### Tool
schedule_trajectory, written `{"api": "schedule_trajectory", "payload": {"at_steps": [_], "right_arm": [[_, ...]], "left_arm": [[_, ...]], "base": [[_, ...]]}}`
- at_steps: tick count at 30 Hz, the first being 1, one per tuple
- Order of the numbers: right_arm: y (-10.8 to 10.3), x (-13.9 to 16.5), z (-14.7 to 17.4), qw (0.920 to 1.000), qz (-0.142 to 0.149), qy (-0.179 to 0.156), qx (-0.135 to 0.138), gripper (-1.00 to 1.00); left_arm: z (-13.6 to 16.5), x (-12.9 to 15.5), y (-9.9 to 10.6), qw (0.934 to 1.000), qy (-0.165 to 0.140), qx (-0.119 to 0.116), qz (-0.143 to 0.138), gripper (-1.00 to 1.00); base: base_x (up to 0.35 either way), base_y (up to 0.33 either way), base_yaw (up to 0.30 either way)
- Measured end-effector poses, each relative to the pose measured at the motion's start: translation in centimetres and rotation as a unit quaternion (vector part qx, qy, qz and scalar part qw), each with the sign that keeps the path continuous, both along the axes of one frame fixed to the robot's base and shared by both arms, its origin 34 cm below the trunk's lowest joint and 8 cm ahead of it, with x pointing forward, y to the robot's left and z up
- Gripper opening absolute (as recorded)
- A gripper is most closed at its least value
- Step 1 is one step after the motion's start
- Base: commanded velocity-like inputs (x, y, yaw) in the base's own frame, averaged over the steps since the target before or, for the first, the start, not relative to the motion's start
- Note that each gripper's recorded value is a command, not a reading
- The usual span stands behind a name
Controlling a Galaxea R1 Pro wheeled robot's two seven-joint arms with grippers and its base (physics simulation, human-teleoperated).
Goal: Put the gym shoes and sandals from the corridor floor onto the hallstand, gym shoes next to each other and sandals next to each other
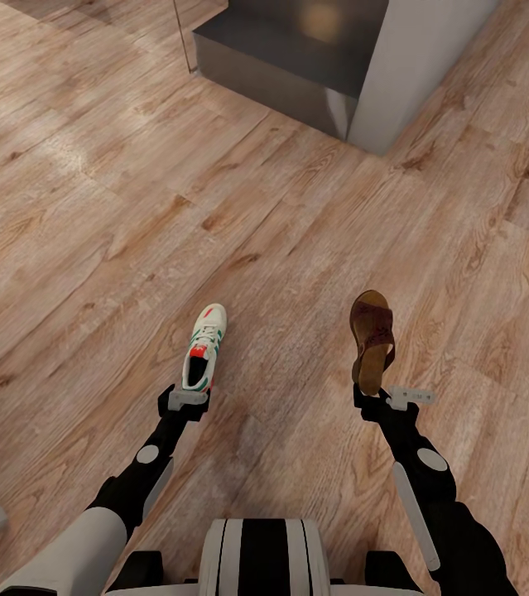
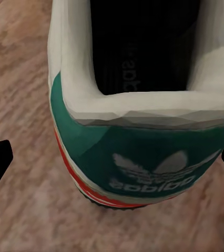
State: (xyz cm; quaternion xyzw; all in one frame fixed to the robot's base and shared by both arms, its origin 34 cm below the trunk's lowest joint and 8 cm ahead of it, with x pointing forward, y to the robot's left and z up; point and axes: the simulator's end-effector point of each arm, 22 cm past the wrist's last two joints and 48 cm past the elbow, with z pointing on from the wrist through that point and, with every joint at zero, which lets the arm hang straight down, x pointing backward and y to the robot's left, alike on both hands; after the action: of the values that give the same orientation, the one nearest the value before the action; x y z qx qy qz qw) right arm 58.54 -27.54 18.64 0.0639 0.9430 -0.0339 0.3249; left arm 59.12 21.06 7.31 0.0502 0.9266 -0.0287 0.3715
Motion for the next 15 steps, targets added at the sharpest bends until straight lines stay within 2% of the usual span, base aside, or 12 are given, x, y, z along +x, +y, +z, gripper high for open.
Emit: {"api": "schedule_trajectory", "payload": {"at_steps": [11, 12, 15], "right_arm": [[0.00, 0.02, 0.02, 1.0000, 0.000, 0.000, 0.000, -1.00], [-0.01, 0.04, 0.03, 1.0000, 0.000, 0.000, 0.000, -1.00], [-0.01, 0.03, 0.03, 1.0000, 0.000, 0.000, 0.000, -1.00]], "left_arm": [[0.19, 0.18, -0.05, 1.0000, -0.006, -0.001, -0.001, 1.00], [0.19, 0.20, -0.04, 1.0000, -0.006, 0.000, 0.000, -1.00], [0.22, 0.24, 0.00, 1.0000, -0.007, -0.001, 0.001, -1.00]], "base": [[0.040, 0.000, 0.000], [0.003, 0.000, 0.000], [0.000, 0.000, 0.000]]}}
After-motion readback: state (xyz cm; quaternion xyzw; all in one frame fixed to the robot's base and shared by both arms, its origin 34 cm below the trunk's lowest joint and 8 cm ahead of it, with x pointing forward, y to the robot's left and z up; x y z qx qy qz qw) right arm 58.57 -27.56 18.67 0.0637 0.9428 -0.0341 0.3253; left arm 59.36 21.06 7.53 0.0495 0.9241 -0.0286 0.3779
